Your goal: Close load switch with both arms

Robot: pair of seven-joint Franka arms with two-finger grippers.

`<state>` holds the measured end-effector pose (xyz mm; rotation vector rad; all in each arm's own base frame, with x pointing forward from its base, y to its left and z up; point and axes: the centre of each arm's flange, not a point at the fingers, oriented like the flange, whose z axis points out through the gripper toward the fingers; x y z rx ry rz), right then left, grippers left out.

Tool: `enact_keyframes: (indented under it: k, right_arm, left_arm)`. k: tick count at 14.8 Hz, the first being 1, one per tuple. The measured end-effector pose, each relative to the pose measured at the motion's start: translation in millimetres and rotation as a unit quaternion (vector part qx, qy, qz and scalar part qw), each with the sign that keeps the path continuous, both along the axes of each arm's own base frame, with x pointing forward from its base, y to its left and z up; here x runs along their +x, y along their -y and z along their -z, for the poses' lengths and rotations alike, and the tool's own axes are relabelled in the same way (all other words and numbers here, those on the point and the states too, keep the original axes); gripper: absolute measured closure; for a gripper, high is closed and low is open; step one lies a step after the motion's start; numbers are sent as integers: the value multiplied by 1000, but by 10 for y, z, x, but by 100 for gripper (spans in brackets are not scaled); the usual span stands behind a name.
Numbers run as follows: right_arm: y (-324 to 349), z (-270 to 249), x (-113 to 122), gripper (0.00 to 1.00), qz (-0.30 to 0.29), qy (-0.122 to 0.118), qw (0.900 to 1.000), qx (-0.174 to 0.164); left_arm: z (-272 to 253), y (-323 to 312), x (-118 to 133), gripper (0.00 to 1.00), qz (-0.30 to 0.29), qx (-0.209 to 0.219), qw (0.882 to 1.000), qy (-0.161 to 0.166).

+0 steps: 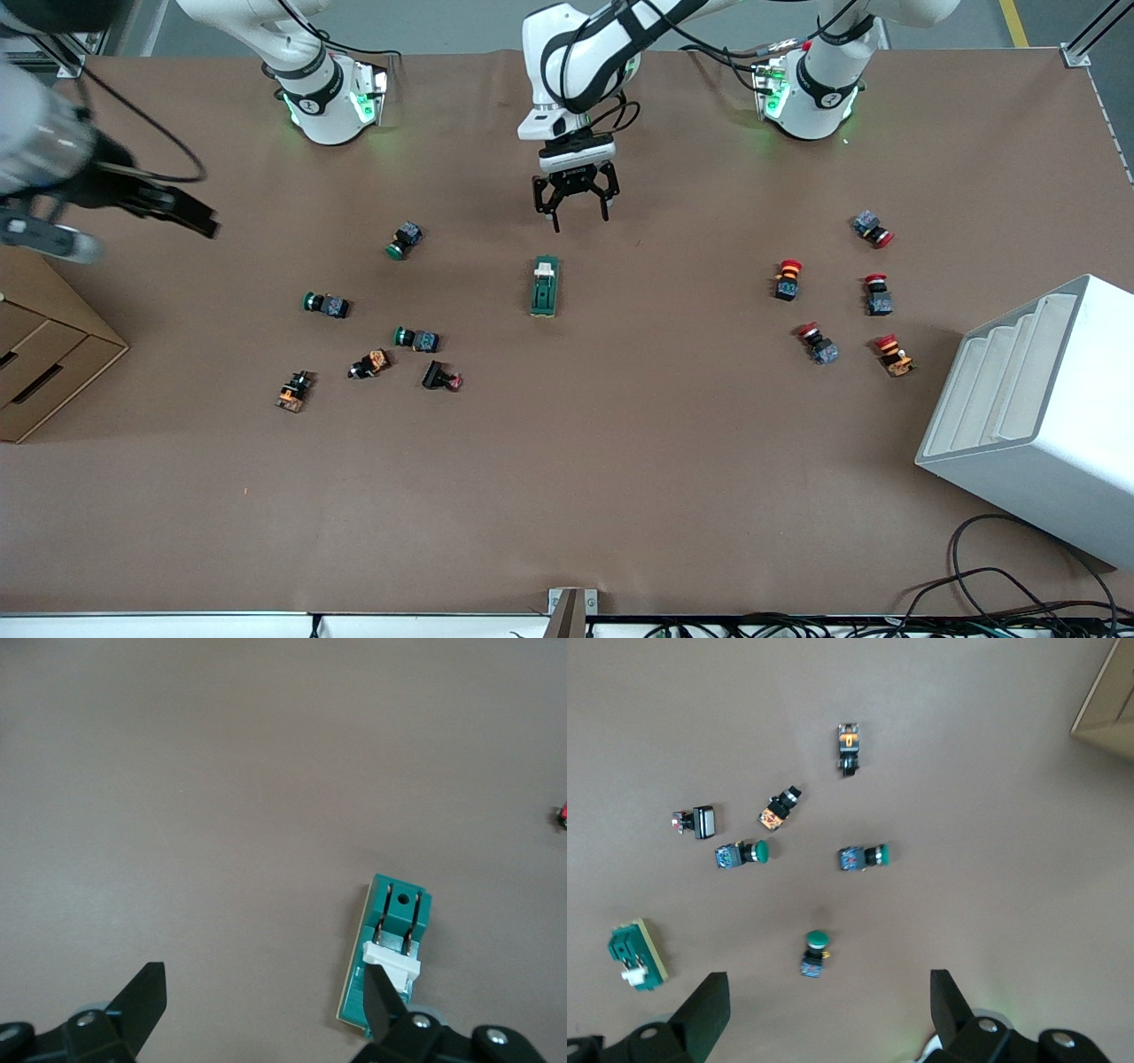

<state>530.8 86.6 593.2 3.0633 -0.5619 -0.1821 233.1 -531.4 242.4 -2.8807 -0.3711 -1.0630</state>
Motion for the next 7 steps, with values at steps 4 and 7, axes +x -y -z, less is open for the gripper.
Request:
enact_keyframes:
  k: [4,7]
  right_arm:
    - [-568,423,-61,0,59,1,998,-13]
    - [-947,732,-145,0,101,9,995,-19]
  left_arm:
    - [125,53,-157,1,2,-12,1000,20]
    - [171,66,-171,1,23,-7,999,48]
